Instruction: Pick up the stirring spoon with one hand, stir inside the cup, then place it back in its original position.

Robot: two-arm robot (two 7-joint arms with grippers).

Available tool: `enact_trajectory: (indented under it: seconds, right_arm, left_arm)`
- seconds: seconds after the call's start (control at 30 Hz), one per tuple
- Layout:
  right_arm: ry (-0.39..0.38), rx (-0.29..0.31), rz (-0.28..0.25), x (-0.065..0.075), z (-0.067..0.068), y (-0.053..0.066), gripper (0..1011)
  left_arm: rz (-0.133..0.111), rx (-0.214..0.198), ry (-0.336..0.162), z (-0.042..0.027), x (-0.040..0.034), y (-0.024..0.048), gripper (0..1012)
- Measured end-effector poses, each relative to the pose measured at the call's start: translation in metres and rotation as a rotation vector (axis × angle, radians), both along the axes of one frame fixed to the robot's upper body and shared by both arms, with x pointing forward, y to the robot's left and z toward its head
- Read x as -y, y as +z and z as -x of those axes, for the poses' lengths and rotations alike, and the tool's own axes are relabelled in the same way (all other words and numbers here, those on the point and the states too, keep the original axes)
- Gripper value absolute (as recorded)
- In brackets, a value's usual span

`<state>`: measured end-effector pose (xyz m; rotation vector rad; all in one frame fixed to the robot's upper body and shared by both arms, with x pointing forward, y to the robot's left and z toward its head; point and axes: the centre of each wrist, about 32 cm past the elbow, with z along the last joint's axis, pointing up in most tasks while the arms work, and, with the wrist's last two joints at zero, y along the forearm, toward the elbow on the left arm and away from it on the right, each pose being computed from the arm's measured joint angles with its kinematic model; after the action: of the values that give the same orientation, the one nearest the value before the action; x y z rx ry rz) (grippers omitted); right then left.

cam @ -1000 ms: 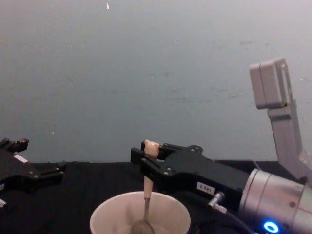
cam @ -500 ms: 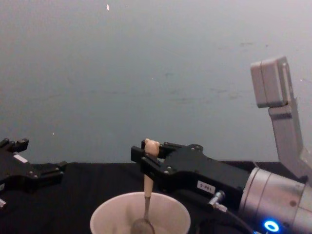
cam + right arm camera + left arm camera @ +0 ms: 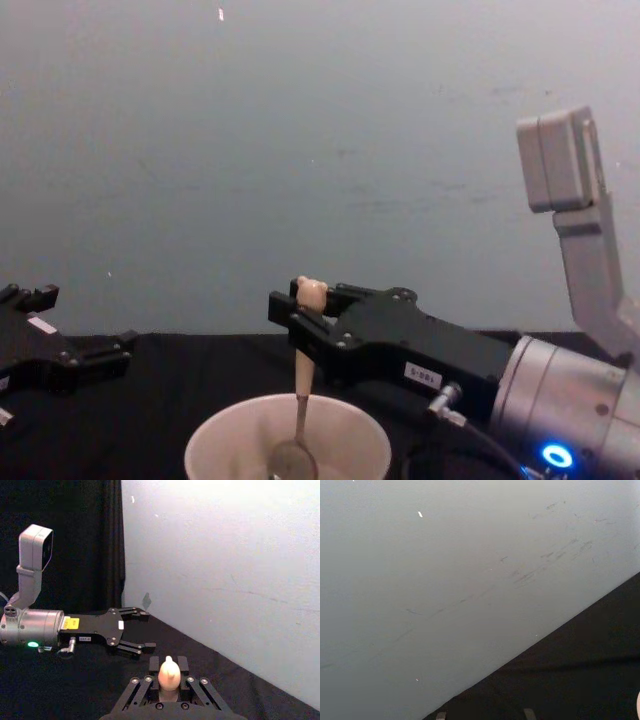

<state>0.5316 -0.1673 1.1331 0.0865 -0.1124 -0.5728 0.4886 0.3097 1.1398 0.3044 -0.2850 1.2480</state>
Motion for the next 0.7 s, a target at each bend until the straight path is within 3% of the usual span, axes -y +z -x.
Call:
enact_trajectory:
  seconds: [0.27,0.7]
  right_arm:
    - [-0.004,-0.002,-0.004,0.002,0.002,0.008,211]
    - [-0.002,0.053,-0.063,0.015,0.011,0.051,211]
  left_arm:
    - [0.0,0.0,0.0,0.0,0.0,0.0,1001]
    - [0.0,0.0,0.0,0.0,0.0,0.0,1001]
